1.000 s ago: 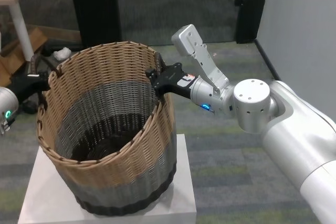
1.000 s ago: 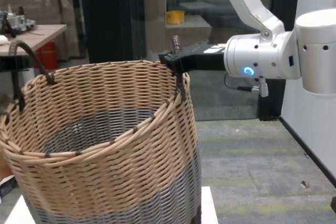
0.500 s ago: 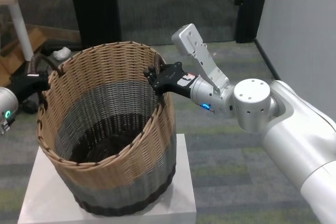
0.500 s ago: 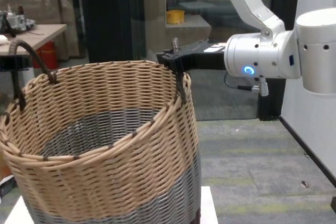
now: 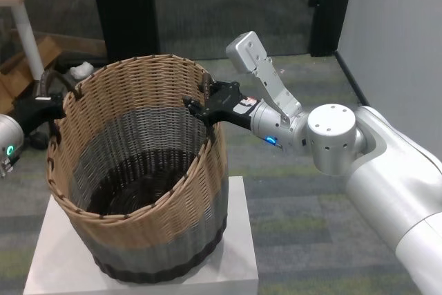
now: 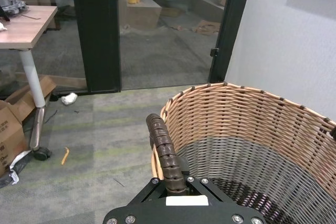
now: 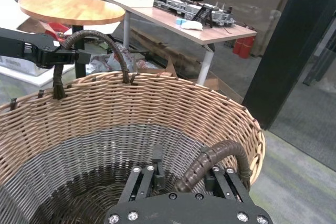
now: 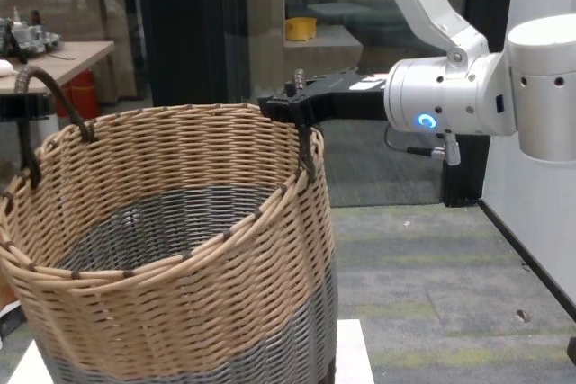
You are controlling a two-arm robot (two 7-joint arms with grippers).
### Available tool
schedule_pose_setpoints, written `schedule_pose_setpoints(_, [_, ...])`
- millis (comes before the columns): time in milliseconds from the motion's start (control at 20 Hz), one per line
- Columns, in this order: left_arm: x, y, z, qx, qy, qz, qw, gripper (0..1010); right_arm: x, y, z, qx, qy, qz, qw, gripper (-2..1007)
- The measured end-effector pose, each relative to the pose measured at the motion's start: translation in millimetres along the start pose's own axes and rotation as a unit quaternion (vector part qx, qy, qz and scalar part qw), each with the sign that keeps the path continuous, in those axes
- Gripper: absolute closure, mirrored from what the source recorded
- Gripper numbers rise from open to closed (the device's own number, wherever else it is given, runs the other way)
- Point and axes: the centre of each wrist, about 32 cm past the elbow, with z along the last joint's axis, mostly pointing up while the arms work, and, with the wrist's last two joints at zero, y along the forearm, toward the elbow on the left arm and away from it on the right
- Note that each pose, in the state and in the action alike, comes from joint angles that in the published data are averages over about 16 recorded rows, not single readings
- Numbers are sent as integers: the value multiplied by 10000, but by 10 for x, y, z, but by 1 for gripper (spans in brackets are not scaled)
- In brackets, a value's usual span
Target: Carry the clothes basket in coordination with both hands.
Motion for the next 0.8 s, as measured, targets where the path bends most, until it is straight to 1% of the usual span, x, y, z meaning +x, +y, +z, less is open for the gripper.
schedule_pose_setpoints(400, [0,2,1,-10,4,-1,10000,1010,0,-2,-1,-3,4,15,10000,316])
schedule_pose_setpoints(600, [0,2,1,-13,5,-1,10000,1010,11,-12,4,-32,66,119,9999,183])
schedule_pose_setpoints(800, [0,3,1,-16,6,-1,10000,1010,33,-29,14,-87,194,244,9995,86])
